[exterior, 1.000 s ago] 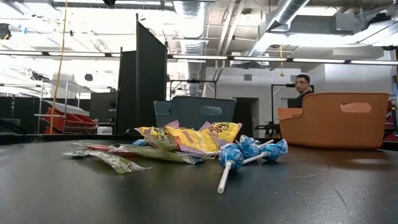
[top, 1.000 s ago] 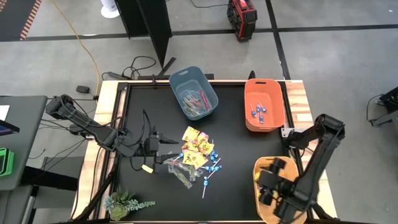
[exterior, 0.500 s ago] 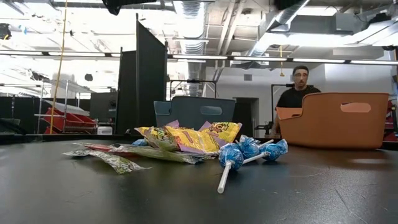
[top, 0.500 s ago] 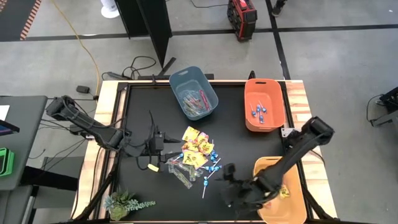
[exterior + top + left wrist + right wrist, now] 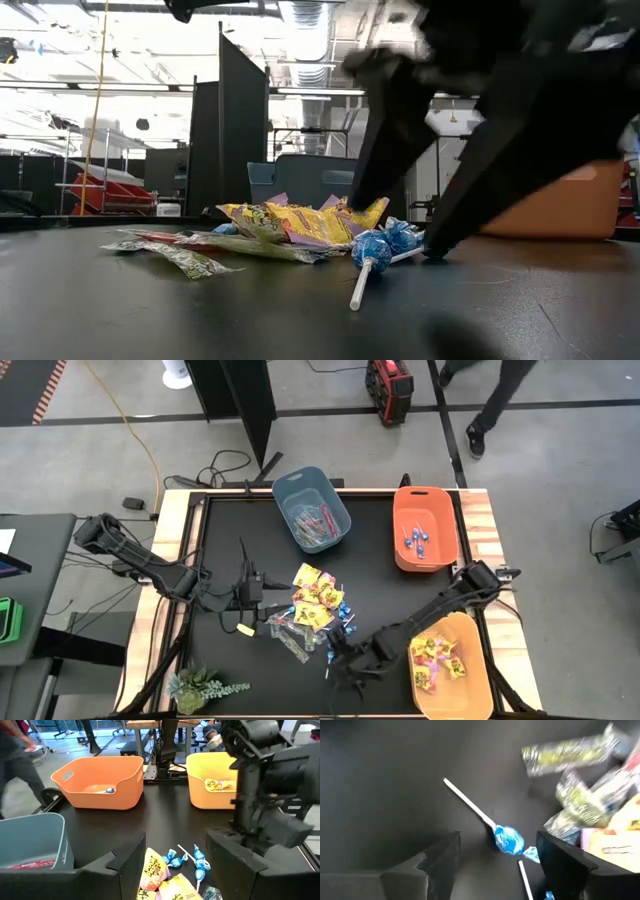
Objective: Sort candy
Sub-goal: Put the blue candy into the orange bin
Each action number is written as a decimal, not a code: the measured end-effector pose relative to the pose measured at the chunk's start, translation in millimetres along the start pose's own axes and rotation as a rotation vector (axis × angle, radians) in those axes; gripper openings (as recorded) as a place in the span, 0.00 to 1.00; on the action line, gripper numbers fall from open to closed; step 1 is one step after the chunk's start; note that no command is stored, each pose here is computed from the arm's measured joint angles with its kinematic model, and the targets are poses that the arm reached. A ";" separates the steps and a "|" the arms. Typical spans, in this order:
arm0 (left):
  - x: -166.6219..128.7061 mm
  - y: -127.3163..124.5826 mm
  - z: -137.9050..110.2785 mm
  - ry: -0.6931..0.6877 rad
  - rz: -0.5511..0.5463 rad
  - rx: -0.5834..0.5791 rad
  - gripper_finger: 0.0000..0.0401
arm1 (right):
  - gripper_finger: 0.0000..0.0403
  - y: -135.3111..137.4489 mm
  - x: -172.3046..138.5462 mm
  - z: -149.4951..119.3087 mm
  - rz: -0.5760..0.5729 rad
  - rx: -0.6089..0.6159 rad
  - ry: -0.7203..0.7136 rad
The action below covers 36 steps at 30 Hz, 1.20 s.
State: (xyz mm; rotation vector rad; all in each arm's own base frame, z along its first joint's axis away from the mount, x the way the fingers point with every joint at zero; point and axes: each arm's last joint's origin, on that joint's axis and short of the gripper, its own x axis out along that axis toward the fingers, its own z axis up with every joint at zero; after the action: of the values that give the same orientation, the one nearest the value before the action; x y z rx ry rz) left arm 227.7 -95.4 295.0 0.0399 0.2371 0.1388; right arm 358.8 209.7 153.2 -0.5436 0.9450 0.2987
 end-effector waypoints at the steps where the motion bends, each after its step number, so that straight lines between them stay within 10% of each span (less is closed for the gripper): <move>1: 0.0 0.0 -0.3 0.003 0.000 0.002 0.50 | 0.66 -2.4 3.7 -1.5 -0.002 -0.001 0.009; 18: 0.0 0.2 -0.9 0.008 0.001 0.000 0.50 | 0.34 -26.5 14.4 -7.8 0.073 0.040 0.026; 36: 0.0 0.4 -2.3 0.021 0.003 -0.008 0.50 | 0.31 -20.4 33.7 -10.4 0.071 0.070 0.024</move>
State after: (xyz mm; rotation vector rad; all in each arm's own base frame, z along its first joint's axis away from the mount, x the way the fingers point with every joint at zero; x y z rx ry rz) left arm 227.0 -95.0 292.8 0.0310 0.2571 0.1429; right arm 380.1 187.3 126.7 -0.4511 0.9956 0.3224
